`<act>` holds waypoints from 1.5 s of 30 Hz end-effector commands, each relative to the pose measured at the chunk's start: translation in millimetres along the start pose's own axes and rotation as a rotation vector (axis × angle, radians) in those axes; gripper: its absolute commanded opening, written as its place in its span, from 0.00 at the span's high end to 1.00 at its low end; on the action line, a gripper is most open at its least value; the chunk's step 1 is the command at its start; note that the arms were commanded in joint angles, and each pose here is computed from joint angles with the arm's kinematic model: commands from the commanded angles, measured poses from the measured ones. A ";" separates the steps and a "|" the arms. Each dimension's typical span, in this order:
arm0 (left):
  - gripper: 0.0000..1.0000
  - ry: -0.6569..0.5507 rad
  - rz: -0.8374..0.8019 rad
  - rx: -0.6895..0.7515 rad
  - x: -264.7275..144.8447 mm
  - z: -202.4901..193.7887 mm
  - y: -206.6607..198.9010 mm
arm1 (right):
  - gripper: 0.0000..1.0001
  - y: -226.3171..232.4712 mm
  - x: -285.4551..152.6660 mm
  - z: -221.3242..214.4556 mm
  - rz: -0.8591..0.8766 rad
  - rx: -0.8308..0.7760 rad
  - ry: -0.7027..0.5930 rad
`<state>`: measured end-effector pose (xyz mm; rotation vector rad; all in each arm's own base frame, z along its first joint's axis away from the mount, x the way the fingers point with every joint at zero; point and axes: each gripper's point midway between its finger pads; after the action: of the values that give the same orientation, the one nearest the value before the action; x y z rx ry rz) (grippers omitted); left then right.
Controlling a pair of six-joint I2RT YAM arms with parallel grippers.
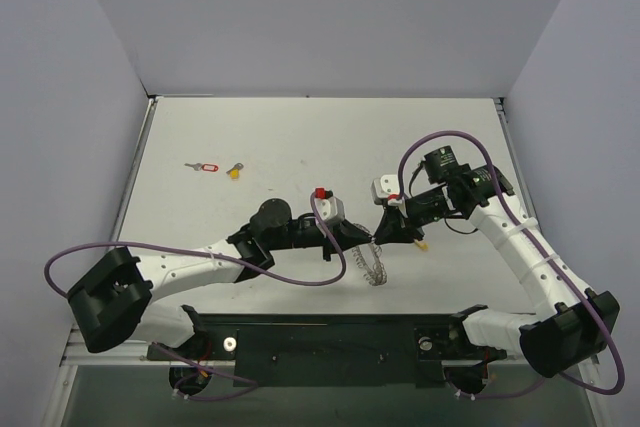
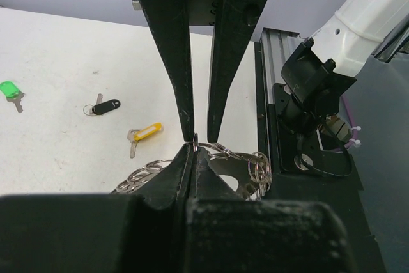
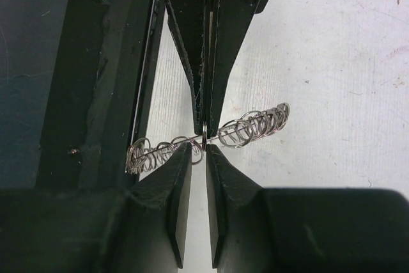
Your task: Put the keys on the keyring
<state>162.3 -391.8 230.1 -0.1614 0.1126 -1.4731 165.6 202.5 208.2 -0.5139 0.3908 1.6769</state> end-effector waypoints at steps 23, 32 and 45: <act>1.00 -0.154 -0.026 -0.075 3.2 26.6 -8.1 | 1.00 -2.2 6.3 -1.8 0.010 0.037 0.022; 0.99 -0.133 -0.010 -0.184 5.6 13.4 -3.4 | 1.00 -19.8 -5.1 -1.3 -0.109 0.180 0.076; 0.71 -0.098 -0.002 -0.189 7.3 -1.9 0.5 | 1.00 -14.1 -6.3 -3.9 -0.079 0.195 0.052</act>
<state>166.6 -398.3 219.8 -0.3750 0.2200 -1.4210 179.9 196.8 198.6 -0.4475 0.5879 1.5212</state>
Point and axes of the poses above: each gripper's point midway between its finger pads, its own x axis out along the fingers, its own y axis along the line the jaws close on, z = x × y, and after that the axes turned 4 degrees about -x, right-handed
